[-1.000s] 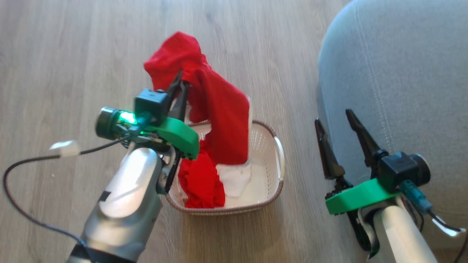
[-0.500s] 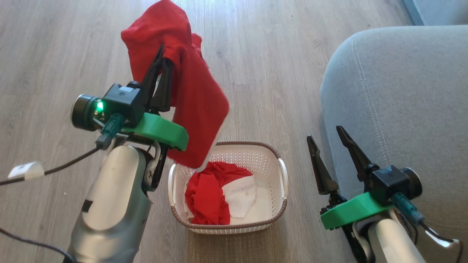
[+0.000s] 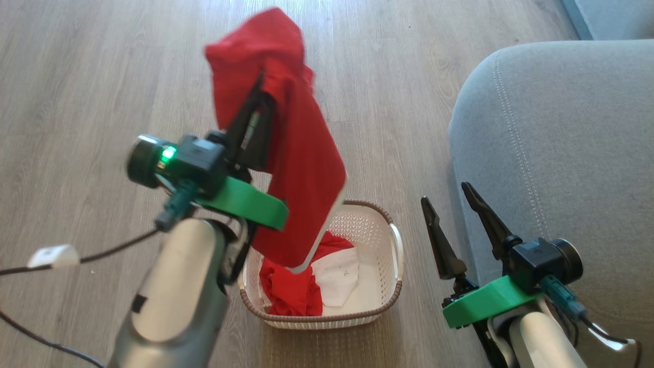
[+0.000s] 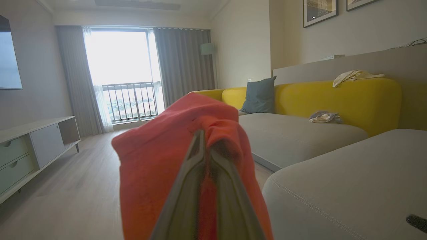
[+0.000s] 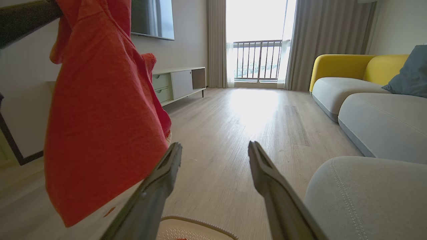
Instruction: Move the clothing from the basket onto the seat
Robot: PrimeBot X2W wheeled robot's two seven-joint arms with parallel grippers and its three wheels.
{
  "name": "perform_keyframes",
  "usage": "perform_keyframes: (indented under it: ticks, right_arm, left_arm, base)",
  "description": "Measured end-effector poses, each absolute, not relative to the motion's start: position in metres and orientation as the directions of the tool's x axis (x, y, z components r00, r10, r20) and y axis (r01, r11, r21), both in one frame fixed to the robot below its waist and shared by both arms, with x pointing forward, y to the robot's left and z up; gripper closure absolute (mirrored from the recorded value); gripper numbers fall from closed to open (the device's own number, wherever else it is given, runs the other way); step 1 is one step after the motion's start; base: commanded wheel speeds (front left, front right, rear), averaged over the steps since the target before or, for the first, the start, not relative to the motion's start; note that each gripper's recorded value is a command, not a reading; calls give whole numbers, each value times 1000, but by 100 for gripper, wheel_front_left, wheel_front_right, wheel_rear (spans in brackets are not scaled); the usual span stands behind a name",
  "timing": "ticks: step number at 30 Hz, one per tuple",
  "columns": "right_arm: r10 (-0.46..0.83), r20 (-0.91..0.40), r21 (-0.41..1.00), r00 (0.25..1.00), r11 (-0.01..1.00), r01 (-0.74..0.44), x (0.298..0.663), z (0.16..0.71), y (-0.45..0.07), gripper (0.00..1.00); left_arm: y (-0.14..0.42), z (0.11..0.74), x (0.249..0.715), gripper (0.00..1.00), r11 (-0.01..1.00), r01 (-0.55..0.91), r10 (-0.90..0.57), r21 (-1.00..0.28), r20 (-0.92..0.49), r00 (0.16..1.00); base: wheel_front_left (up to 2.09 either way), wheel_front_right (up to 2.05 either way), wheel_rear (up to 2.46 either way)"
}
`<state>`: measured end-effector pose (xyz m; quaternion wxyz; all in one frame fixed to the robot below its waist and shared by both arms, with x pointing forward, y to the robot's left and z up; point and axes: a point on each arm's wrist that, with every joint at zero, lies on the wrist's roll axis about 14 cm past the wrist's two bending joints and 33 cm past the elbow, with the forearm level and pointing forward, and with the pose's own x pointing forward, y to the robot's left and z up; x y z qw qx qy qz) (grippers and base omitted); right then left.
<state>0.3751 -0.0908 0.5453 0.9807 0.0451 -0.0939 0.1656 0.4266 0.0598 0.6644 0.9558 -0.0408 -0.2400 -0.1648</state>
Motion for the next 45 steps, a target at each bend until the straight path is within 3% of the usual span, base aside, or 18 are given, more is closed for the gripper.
perform_keyframes:
  ticks: [10,21,35,45]
  right_arm:
    - [315,217,52,924,941,-333,371,552,-91,0]
    - [340,218,36,915,934,-356,370,553,-88,0]
    - [560,168,-51,811,827,-560,359,546,-53,0]
    - [615,112,-113,781,788,-605,365,536,-49,0]
  left_arm:
    - [25,640,406,100,899,438,-393,-13,416,820]
    - [17,637,404,100,890,455,-411,-13,407,815]
    - [8,631,401,100,871,490,-455,9,389,801]
    - [-13,622,386,100,825,560,-545,72,362,756]
  base:
    - [0,0,0]
    - [0,0,0]
    - [0,0,0]
    - [0,0,0]
